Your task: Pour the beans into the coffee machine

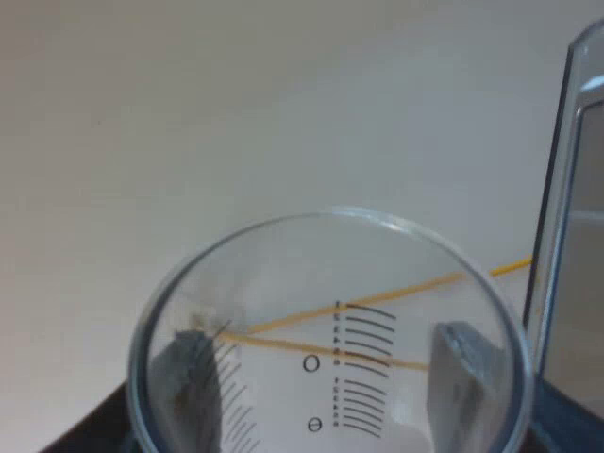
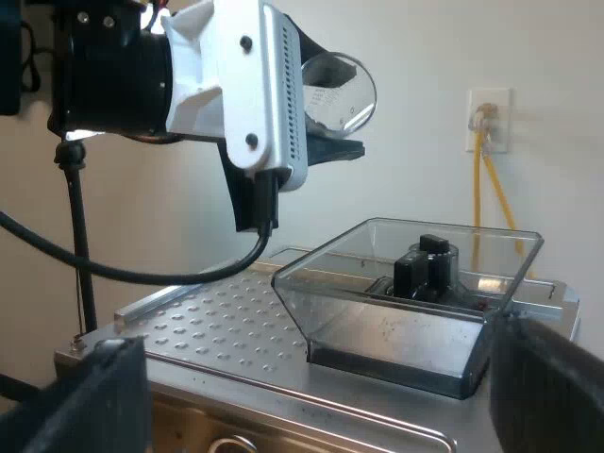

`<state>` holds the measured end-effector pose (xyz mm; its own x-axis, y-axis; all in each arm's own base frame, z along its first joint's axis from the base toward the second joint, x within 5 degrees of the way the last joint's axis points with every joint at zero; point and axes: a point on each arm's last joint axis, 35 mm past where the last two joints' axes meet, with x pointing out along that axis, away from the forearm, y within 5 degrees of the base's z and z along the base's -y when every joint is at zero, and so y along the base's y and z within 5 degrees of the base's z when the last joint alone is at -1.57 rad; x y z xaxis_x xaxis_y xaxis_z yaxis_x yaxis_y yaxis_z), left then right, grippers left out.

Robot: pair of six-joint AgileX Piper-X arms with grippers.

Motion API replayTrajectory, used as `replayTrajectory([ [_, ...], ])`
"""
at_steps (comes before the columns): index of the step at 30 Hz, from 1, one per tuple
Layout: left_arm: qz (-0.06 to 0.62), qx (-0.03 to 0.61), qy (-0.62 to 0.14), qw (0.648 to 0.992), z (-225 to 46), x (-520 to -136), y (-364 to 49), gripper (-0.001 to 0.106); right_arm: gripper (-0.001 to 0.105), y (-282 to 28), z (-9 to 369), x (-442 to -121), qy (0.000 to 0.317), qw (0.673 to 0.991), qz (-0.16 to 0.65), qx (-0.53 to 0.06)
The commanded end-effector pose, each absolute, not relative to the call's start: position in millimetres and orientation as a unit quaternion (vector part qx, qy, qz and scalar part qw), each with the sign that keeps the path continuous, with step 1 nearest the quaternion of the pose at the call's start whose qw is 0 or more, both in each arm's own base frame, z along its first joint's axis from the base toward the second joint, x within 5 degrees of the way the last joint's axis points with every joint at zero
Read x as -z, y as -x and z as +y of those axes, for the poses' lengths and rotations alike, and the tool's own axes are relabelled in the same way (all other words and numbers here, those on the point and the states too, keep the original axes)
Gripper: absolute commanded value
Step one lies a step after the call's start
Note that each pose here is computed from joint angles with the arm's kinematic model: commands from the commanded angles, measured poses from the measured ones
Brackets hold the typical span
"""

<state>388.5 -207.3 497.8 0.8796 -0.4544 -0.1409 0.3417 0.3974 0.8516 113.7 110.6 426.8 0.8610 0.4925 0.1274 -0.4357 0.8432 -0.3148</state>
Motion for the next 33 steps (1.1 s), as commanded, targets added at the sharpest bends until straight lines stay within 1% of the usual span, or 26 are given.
replayTrajectory([
  [1,-0.074,0.223,-0.516,0.824,-211,-499,-391,0.022,0.079,-112,109,-432,0.138,0.953,-0.115,-0.243],
  [6,-0.072,0.219,-0.542,0.808,-214,-491,-398,0.022,0.079,-112,109,-432,0.138,0.953,-0.115,-0.243],
  [7,-0.077,0.217,-0.585,0.778,-216,-486,-401,0.022,0.079,-112,109,-432,0.138,0.953,-0.115,-0.244],
  [8,-0.08,0.215,-0.608,0.76,-216,-485,-402,0.022,0.079,-112,109,-432,0.138,0.953,-0.115,-0.243],
  [14,-0.091,0.209,-0.653,0.722,-216,-484,-403,0.022,0.079,-112,109,-432,0.138,0.953,-0.115,-0.243],
  [18,-0.097,0.207,-0.672,0.704,-216,-484,-403,0.022,0.079,-112,109,-432,0.138,0.953,-0.115,-0.243],
  [19,-0.103,0.204,-0.693,0.684,-216,-484,-403,0.022,0.079,-112,109,-432,0.138,0.953,-0.115,-0.243],
  [23,-0.113,0.198,-0.722,0.653,-216,-484,-403,0.022,0.079,-112,109,-432,0.138,0.953,-0.115,-0.243],
  [26,-0.118,0.195,-0.739,0.634,-216,-484,-403,0.022,0.079,-112,109,-432,0.138,0.953,-0.115,-0.243],
  [30,-0.12,0.196,-0.741,0.631,-218,-484,-402,0.022,0.079,-112,109,-432,0.138,0.953,-0.115,-0.243],
  [33,-0.126,0.194,-0.756,0.612,-219,-484,-401,0.022,0.079,-112,109,-432,0.139,0.953,-0.114,-0.244],
])
